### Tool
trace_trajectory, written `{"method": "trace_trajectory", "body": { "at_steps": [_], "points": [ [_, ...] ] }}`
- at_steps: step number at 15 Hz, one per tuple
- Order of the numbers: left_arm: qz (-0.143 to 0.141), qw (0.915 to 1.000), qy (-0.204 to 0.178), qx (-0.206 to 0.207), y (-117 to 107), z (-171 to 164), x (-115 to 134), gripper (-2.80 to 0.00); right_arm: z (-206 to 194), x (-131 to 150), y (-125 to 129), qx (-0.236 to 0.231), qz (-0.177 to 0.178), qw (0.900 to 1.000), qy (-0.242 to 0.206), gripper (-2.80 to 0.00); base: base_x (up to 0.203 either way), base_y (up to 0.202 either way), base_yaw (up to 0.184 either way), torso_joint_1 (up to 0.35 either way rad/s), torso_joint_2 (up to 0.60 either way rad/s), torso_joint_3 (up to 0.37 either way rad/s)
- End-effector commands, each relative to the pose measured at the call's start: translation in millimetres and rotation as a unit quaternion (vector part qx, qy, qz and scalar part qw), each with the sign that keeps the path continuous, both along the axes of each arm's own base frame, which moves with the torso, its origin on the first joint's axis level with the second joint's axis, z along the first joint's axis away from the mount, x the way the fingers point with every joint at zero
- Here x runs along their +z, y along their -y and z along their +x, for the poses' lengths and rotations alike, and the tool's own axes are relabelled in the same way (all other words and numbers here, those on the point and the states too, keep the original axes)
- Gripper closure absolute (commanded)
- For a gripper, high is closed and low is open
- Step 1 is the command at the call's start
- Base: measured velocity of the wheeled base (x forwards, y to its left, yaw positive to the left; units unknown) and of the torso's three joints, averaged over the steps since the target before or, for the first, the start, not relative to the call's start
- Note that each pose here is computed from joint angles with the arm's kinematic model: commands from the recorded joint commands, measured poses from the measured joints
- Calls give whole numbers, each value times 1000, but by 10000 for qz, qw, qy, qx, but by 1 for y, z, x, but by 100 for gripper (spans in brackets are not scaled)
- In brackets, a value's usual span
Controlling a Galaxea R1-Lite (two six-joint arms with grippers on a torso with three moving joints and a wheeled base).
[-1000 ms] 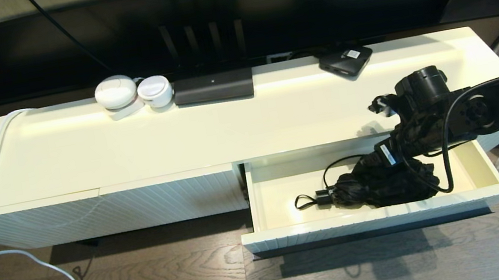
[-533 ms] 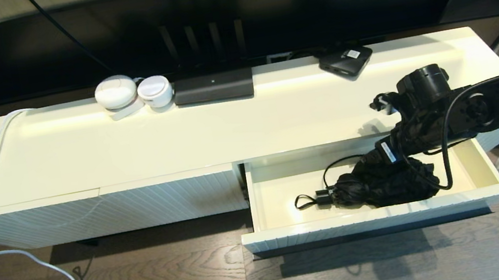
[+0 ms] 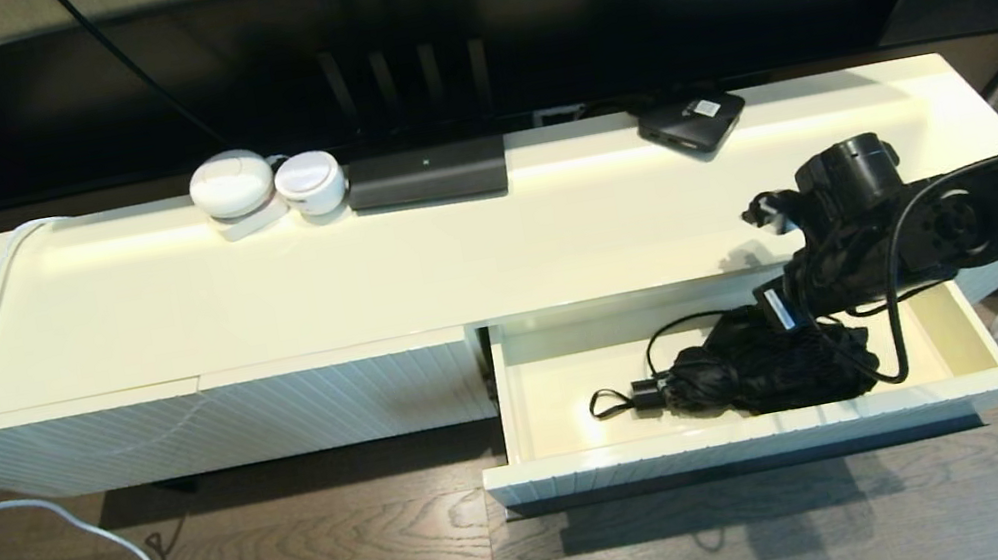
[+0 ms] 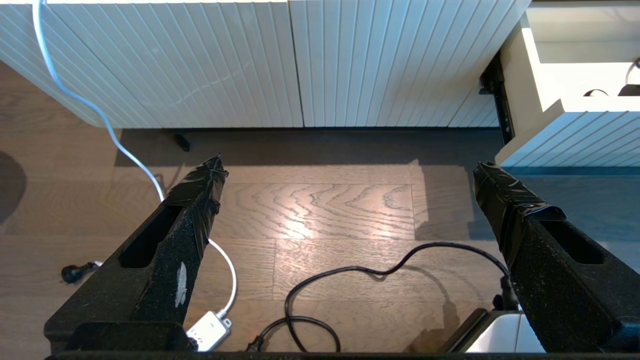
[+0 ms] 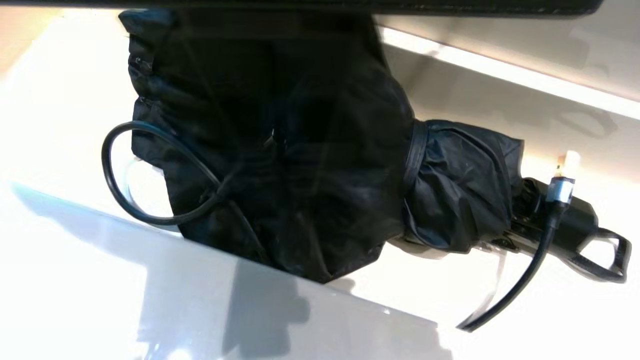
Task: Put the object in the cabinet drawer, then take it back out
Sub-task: Take the umbrella out of the drawer and put it on the table
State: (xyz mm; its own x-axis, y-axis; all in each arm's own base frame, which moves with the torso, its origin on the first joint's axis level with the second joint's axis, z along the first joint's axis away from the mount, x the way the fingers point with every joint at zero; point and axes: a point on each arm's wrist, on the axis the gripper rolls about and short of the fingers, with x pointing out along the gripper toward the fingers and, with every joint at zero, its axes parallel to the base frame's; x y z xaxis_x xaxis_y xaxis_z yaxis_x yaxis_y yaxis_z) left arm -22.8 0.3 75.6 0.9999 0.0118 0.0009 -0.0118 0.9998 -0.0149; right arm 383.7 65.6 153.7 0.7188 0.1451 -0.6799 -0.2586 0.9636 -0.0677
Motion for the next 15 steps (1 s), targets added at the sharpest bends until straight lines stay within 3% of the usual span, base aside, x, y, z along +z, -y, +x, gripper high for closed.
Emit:
{"method": "trace_trajectory", "body": {
  "at_steps": [1,15],
  "points": [
    [-2,10000,3,2,0,0,0,-280,-1,3,0,9,1,10000,33,0,0,0,0,0,0,0],
    [-2,10000,3,2,0,0,0,-280,-27,24,-2,167,47,9996,223,0,0,0,0,0,0,0]
  ]
}}
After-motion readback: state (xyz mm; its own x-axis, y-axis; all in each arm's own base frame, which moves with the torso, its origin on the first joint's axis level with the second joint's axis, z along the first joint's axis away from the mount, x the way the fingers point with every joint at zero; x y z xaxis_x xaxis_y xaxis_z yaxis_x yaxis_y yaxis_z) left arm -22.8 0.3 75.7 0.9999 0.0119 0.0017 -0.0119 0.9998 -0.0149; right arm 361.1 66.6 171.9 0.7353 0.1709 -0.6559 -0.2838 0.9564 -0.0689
